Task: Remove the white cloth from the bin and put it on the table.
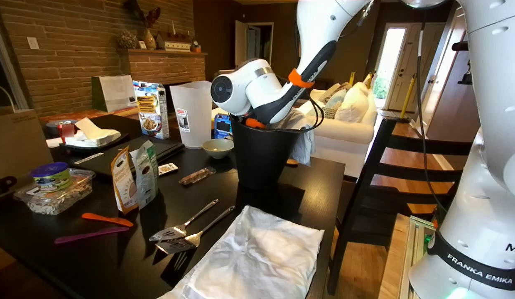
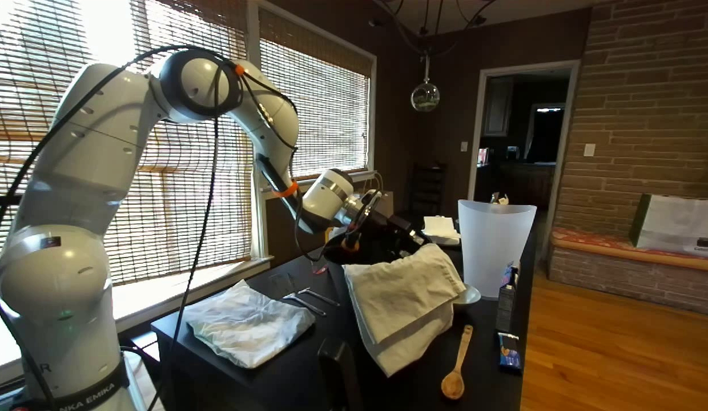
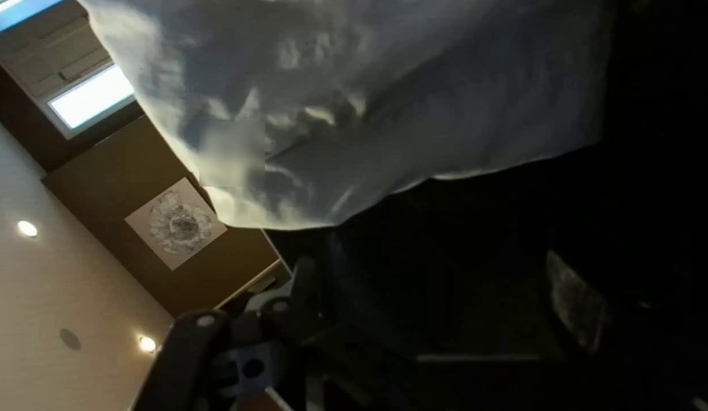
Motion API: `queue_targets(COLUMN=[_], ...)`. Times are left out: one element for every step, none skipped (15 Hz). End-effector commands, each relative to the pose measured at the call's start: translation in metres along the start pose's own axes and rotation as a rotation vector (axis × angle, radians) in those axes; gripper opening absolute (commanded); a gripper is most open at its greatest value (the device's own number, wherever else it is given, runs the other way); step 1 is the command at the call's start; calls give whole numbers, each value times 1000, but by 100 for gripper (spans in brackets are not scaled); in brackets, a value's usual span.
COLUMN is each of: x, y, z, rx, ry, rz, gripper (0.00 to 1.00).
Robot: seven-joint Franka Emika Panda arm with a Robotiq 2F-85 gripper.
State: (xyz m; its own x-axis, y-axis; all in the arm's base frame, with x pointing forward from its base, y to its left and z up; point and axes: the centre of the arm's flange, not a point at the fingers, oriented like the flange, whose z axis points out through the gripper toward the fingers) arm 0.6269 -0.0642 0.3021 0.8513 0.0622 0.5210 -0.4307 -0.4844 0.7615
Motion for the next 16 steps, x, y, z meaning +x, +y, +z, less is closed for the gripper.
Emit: queue_targets(x=[17, 20, 23, 26, 30, 34, 38, 41, 44, 46, 49, 53, 55, 60, 63, 64], y=[3, 5, 6, 9, 12, 16, 21, 25, 30, 34, 38, 42, 45, 49, 52, 54], z=[-2, -2, -2, -1, -1, 0, 1, 3, 5, 6, 10, 12, 15, 18, 21, 22], rx=[-4, -4, 0, 3, 8, 14, 25, 39, 51, 64, 78, 93, 109, 121, 132, 139], ry=[-14, -18, -29, -43, -61, -81, -108, -137, -168, -194, -218, -236, -259, -280, -294, -306], rz=[29, 37, 44, 54, 66, 80, 95, 106, 118, 131, 146, 169, 194, 227, 259, 281], gripper=[100, 100, 100, 100, 100, 100, 100, 100, 100, 100, 100, 100, 100, 100, 100, 100])
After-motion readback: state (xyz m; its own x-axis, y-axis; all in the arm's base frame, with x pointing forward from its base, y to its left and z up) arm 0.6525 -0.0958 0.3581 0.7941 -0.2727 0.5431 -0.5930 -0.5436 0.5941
